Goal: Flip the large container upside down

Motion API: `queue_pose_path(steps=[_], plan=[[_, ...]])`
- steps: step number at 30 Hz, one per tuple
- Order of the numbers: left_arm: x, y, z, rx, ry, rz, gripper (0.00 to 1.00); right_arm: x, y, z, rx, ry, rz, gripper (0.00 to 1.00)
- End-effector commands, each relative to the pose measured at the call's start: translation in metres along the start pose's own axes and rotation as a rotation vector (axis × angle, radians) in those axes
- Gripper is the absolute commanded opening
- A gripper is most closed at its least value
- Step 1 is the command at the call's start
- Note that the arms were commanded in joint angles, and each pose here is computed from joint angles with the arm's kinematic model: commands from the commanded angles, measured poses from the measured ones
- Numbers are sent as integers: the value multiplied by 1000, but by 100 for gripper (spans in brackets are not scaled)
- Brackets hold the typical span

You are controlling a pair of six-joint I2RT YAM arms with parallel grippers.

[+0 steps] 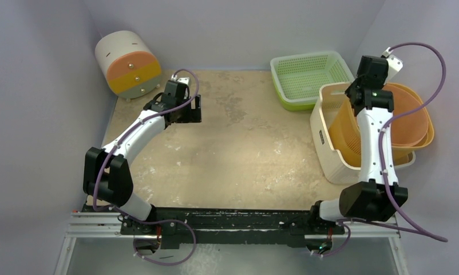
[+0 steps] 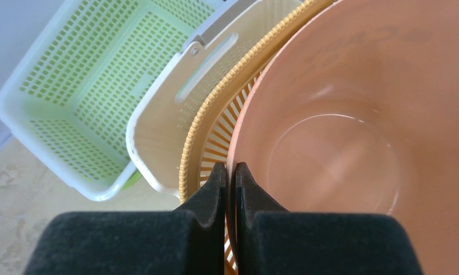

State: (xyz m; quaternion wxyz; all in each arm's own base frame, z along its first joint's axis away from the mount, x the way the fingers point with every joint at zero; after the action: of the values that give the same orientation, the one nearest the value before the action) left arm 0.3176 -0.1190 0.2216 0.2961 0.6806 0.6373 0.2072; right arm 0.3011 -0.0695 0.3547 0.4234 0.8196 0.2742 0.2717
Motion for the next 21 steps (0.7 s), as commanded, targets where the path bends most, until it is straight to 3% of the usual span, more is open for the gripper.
queue_pose_path(steps=[1, 9, 15, 21], plan=[[-3, 7, -2, -33, -12, 16, 86, -11, 48, -33, -130, -113, -37, 0], [-4, 12, -2, -24, -1, 3, 86, -27, 121, -122, -338, -103, -5, 0], [-11, 36, -17, -79, -28, -42, 86, -26, 156, -182, -563, 168, 49, 0], [-18, 58, -34, -135, -69, -65, 86, -31, 191, -240, -777, 327, 57, 0]])
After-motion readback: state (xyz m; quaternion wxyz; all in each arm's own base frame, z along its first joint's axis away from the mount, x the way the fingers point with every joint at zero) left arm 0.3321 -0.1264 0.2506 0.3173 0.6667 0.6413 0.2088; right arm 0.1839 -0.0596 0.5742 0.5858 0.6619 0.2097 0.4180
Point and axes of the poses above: each gripper's point midway between its finger pads, its own z axis out along the fingers, its own x axis along the line the jaws close on, y = z × x, the point moved 10 cm from there along -z, back along the fingers, and after that the axes turned 4 degrees about z, right-handed, at the moved point
